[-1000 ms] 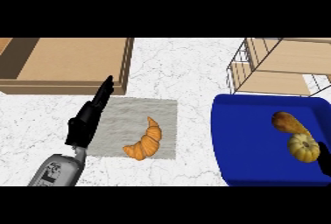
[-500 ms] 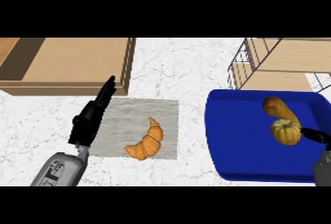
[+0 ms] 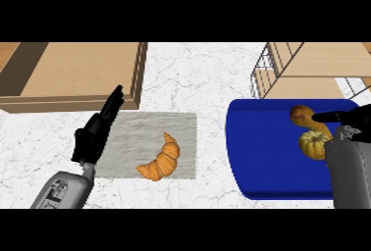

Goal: Pick the pear from the tray and place it in the tiered shelf

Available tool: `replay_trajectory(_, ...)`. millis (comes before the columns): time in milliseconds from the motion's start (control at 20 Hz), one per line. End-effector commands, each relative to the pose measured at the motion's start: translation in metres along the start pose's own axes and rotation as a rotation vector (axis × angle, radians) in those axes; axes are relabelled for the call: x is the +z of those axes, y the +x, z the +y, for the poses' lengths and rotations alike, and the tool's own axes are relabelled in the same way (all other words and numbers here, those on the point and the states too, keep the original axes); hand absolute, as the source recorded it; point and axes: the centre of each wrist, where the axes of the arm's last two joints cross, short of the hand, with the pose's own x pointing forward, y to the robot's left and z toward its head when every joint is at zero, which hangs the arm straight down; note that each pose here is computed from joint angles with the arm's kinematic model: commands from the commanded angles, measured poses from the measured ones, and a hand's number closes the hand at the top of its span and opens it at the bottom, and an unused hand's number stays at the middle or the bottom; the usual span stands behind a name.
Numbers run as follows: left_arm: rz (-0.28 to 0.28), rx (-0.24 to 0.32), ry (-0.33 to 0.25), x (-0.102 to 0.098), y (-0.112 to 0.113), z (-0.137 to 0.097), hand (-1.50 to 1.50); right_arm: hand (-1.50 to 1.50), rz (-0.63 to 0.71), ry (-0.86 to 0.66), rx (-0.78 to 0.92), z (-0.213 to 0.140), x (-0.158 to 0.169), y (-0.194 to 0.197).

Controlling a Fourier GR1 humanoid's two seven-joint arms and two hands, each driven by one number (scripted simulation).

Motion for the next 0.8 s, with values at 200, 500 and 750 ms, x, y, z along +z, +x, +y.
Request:
replay_trajectory(200,0.014,-0.007,0.029,0.001,-0.013,0.002,0.0,-1.5,0.208,0.007,0.081,-0.007,0.028,0.039)
replay_trajectory(500,0.012,0.01,0.018,-0.007,0.003,0.02,0.0,-1.5,0.255,0.008,0.116,0.0,0.013,0.041)
replay_trajectory(750,-0.002,0.027,0.0,0.016,-0.006,0.011,0.0,-1.5,0.262,0.012,0.137,0.012,0.032,0.039)
